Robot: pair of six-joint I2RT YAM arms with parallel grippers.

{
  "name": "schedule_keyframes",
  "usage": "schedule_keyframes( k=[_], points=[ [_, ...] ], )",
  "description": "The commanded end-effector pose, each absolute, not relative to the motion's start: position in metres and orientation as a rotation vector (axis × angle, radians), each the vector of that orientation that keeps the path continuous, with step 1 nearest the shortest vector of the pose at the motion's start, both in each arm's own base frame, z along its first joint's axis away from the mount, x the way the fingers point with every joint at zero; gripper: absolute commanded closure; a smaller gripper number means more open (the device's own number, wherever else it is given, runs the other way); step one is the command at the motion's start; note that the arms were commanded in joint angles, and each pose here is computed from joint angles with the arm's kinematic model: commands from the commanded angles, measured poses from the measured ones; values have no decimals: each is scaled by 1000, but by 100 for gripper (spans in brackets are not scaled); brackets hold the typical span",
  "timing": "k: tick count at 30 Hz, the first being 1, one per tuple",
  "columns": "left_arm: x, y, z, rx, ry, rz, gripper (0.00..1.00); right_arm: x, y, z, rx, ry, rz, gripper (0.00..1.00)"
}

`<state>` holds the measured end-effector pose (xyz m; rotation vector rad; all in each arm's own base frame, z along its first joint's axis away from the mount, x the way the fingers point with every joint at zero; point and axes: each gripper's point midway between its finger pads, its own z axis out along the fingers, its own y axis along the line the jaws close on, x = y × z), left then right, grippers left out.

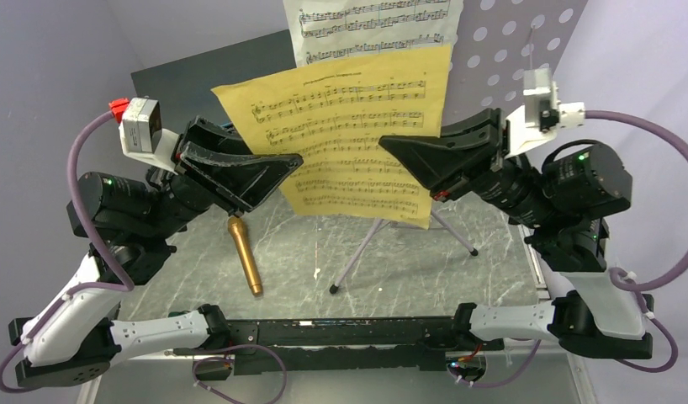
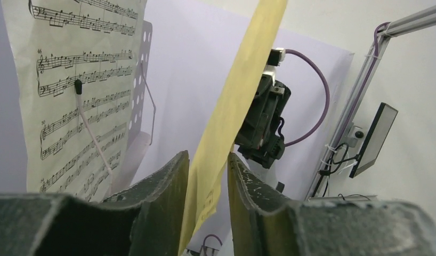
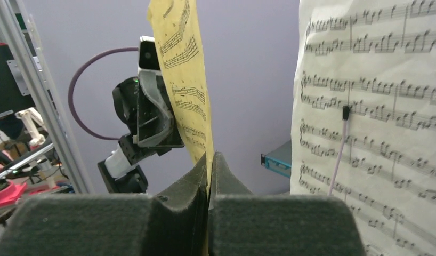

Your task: Set up the instrument practice props

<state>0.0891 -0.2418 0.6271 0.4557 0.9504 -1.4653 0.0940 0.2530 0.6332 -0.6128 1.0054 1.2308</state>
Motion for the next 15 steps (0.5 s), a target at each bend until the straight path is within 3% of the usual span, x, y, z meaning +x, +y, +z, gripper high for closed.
schedule_keyframes(
  k=[1,3,5,7,9,10,14,15],
  points=[
    [85,-240,642,466,900,-1474,60,89,233,658,-629,916,1157,100],
    [86,-247,644,484,898,-1474,61,88,228,663,-626,898,1136,100],
    [85,-254,646,514,882,-1475,69,88,225,665,-635,897,1122,100],
    [85,-261,650,542,856,-1480,81,86,225,667,-647,892,1119,100],
    [89,-269,653,560,847,-1465,100,90,223,667,-634,905,1094,100],
    [92,-274,653,564,849,-1455,100,98,220,666,-604,928,1065,100],
    [110,-291,655,555,888,-1409,100,139,188,650,-440,1052,827,49],
    [115,-294,656,546,903,-1397,100,150,177,644,-395,1091,757,41]
  ],
)
